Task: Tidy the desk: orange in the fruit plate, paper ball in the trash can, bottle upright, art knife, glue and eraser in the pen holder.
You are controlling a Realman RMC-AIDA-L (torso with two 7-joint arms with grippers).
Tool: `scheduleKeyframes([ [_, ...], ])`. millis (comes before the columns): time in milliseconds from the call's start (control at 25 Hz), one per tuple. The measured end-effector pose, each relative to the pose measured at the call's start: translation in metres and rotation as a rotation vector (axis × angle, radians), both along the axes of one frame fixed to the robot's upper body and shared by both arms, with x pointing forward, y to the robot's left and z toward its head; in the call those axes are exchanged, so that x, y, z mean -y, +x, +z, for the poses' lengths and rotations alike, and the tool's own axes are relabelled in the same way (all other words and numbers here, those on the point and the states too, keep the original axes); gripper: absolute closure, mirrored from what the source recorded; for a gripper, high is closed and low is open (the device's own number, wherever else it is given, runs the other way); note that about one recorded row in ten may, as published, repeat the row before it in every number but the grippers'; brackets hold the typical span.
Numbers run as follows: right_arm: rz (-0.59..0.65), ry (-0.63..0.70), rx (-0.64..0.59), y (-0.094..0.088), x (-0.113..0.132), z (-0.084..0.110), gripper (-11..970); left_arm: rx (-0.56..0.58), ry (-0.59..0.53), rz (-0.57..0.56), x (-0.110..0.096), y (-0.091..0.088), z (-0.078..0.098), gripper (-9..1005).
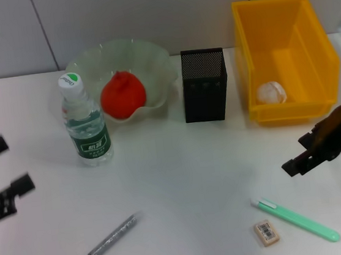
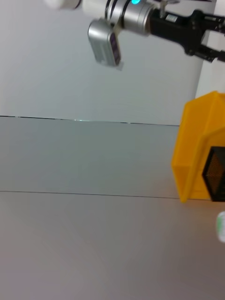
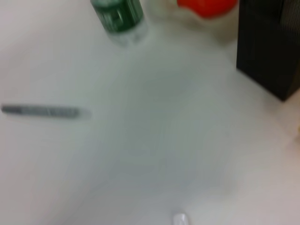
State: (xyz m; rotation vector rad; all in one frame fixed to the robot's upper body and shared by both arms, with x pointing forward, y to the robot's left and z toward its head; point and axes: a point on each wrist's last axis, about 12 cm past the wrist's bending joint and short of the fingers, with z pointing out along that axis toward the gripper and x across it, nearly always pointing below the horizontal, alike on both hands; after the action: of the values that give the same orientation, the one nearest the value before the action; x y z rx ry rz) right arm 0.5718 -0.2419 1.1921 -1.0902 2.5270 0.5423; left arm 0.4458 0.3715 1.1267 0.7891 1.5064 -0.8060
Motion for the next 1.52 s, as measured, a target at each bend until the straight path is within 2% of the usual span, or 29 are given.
scheduleKeyframes([
  [80, 0.017, -0.109, -0.058, 0.012, -0.026, 0.001, 234, -0.009, -0.003, 0.000, -0.002, -0.007, -0.009, 181],
  [160, 0.022, -0.136, -0.070, 0.014, -0.034, -0.001, 236, -0.019, -0.013, -0.001, -0.004, -0.014, -0.017, 181],
  [280, 0.054, -0.221, -0.092, 0.021, -0.066, -0.009, 238, -0.039, -0.022, -0.001, -0.006, -0.021, -0.026, 181],
  [480, 0.075, -0.294, -0.096, 0.020, -0.089, -0.024, 241, -0.075, -0.003, -0.020, -0.003, -0.025, -0.034, 181],
  [680, 0.084, -0.358, -0.085, 0.014, -0.102, -0.038, 244, -0.078, 0.012, -0.024, -0.002, -0.026, -0.037, 181],
  [1040, 0.068, -0.391, -0.080, 0.010, -0.110, -0.056, 250, -0.094, 0.018, -0.024, -0.001, -0.028, -0.040, 181],
  [1520, 0.074, -0.435, -0.065, 0.005, -0.120, -0.064, 257, -0.103, 0.014, -0.015, -0.002, -0.030, -0.043, 181],
])
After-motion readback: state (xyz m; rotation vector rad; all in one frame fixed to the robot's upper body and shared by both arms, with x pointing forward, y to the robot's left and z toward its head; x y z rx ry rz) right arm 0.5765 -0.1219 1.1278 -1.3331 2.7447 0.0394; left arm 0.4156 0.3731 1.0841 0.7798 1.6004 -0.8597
